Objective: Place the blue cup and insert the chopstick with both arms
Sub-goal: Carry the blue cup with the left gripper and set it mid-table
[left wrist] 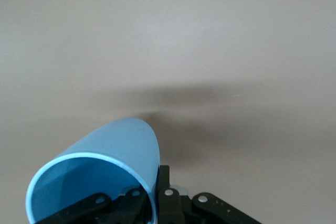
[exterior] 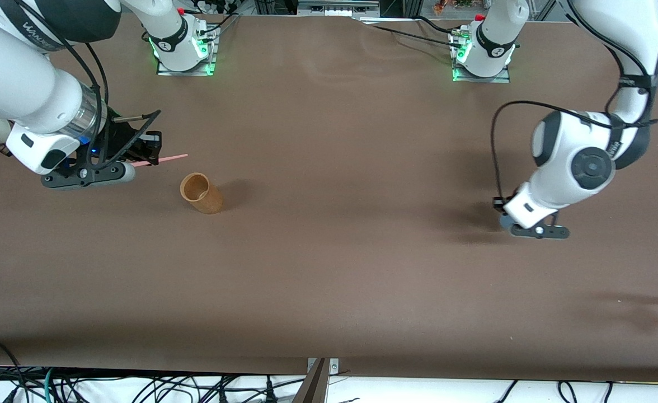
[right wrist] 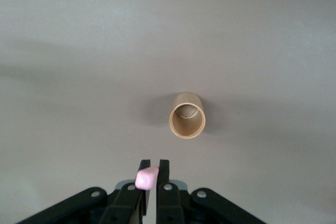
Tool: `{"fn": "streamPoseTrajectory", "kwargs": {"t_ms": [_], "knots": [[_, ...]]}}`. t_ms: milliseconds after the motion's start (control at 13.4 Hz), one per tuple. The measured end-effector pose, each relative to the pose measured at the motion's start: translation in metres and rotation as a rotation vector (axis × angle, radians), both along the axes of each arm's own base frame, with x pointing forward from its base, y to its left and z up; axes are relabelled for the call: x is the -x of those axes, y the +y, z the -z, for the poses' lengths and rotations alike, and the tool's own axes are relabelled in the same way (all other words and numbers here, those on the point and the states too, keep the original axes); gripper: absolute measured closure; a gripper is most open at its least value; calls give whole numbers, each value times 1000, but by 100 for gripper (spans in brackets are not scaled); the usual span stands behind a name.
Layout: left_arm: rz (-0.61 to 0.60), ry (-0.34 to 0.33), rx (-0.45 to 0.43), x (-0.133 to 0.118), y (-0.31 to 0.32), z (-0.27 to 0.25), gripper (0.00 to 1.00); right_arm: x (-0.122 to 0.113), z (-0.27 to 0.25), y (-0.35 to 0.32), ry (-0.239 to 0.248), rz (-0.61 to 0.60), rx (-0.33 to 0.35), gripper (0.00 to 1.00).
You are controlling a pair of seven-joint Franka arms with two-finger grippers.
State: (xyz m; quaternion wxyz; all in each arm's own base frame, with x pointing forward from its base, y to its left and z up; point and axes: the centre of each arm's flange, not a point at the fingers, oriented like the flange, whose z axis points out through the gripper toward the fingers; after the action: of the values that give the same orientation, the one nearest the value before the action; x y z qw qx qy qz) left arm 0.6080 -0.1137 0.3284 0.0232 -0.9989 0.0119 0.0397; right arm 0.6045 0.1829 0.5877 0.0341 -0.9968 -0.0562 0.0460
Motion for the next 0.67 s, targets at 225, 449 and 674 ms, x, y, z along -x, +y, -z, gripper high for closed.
{"fn": "streamPoseTrajectory", "kwargs": {"t_ms": [225,449,674], "knots": [[-85,-22,38,25,-121,-15,95,0,1,0,3,0,1,92],[-56,-22,62,48,-218,-8,95,0,2,0,4,1,1,92],[-98,-9,91,67,-312,15,95,-1,3,0,8,1,3,92]]}}
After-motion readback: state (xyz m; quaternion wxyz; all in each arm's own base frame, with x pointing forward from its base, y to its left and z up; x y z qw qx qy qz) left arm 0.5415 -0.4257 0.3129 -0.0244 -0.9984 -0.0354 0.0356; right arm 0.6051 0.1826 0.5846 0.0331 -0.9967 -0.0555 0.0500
